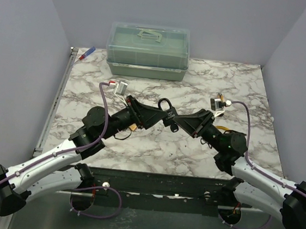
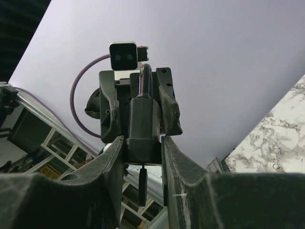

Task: Unlock with the key

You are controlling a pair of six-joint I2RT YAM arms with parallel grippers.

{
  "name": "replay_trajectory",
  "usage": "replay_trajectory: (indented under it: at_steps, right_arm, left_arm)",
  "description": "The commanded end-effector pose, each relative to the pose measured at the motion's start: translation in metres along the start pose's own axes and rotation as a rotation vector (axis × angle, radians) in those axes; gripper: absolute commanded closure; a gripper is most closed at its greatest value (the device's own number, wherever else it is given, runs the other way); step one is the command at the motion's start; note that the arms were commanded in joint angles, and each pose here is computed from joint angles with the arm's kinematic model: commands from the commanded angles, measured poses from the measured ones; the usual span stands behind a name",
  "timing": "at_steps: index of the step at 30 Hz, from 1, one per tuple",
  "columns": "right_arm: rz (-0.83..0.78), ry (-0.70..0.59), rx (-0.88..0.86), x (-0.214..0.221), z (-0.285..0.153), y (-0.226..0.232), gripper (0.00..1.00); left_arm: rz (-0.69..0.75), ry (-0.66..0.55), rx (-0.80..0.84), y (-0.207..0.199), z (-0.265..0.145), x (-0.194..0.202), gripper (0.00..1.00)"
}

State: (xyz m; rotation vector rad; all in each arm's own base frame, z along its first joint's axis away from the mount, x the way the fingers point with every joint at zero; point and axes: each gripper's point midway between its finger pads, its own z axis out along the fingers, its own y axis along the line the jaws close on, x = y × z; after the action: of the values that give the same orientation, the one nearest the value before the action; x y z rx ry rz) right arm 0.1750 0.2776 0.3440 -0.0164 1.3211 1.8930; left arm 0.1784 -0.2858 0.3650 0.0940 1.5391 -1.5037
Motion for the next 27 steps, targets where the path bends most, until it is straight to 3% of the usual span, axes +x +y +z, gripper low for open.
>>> replay_trajectory:
  at_steps: [1, 7, 12, 15, 18, 23, 27]
  right_arm:
    - [-0.021, -0.027, -0.143, -0.009, 0.000, 0.035, 1.00]
    - [-0.001, -0.025, -0.150, -0.008, 0.002, 0.032, 1.00]
    - [0.016, -0.021, -0.152, -0.005, 0.001, 0.028, 1.00]
    - [0.019, -0.021, -0.154, -0.004, 0.000, 0.027, 1.00]
    - [0.018, -0.016, -0.142, -0.003, 0.000, 0.024, 0.99]
    - [-0.024, -0.035, -0.052, -0.006, -0.004, 0.012, 0.58]
    - [-0.082, -0.030, -0.001, -0.009, -0.003, 0.011, 0.41]
  left_arm:
    - [-0.008, 0.038, 0.077, -0.011, 0.003, 0.008, 0.43]
    - [-0.024, 0.057, 0.096, -0.010, 0.007, 0.014, 0.53]
    - [-0.031, 0.059, 0.100, -0.009, 0.009, 0.015, 0.76]
    - [-0.037, 0.067, 0.096, -0.008, 0.011, 0.017, 0.98]
    - [-0.039, 0.057, 0.085, -0.005, 0.011, 0.016, 1.00]
    - [-0.032, 0.006, 0.045, 0.000, 0.007, 0.006, 1.00]
    - [-0.024, -0.016, 0.036, 0.000, 0.005, 0.001, 1.00]
